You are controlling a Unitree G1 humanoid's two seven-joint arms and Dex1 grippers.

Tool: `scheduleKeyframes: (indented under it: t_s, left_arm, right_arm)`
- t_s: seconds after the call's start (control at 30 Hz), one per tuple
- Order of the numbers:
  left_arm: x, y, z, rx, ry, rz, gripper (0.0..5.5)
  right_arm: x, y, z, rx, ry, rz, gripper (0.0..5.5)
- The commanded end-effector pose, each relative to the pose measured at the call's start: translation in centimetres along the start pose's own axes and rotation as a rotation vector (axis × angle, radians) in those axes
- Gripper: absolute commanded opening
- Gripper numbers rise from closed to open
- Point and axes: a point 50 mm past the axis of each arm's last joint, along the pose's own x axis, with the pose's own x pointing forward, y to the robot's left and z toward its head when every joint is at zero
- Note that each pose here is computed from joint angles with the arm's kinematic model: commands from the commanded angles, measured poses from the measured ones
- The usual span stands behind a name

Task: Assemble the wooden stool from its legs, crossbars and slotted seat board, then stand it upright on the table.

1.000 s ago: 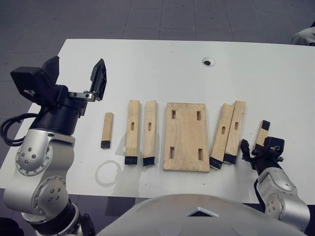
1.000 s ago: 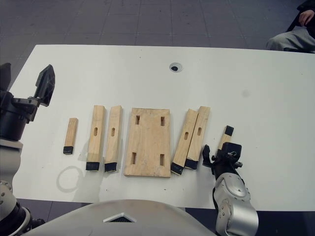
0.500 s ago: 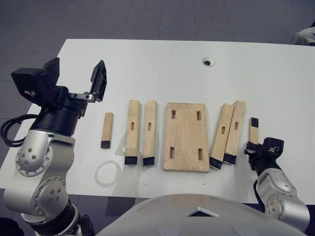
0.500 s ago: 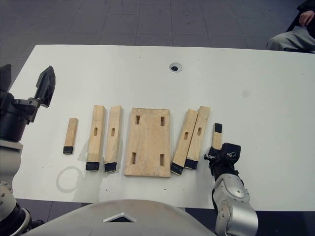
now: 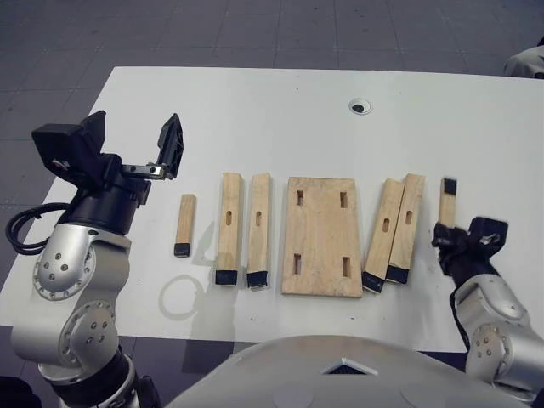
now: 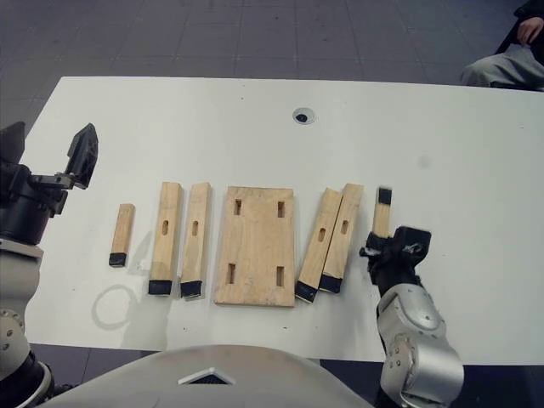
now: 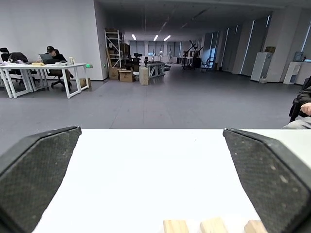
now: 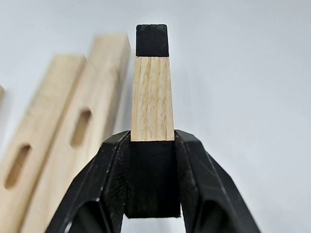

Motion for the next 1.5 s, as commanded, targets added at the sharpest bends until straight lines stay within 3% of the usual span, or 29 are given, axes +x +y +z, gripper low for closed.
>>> scheduleKeyframes:
  t_s: [0.03,0.23,0.47,0.6,1.07,1.5]
  left_arm:
    - [0.4,-0.4,-1.3,-0.034,0.074,-0.071,5.5]
    - [0.6,-1.5,-2.1,-0.102,0.117,-0.19,5.5]
    - [0.5,-7.5,-2.5,-0.503,0.21,-0.726,5.5]
    - [0.7,-9.5,-2.4,-0.6,0.256,-0.882,5.5]
    - [2.1,-11.7,-3.6,-0.646,0.251,-0.803,5.5]
    - [2.4,-11.6,-2.6,-0.669,0.219,-0.819,5.5]
  right_arm:
    - [-0.8,2.1,2.7,-0.094,-0.142,0.139,1.27]
    - [-1.3,2.8,4.4,-0.282,-0.276,0.146,1.27]
    - [-2.0,6.1,4.8,-0.285,-0.446,0.365,1.27]
    - [-2.9,7.4,4.9,-0.277,-0.518,0.492,1.27]
    - [-5.2,11.7,2.5,-0.135,-0.446,0.765,1.27]
    - [-5.2,12.2,1.1,-0.13,-0.386,0.765,1.27]
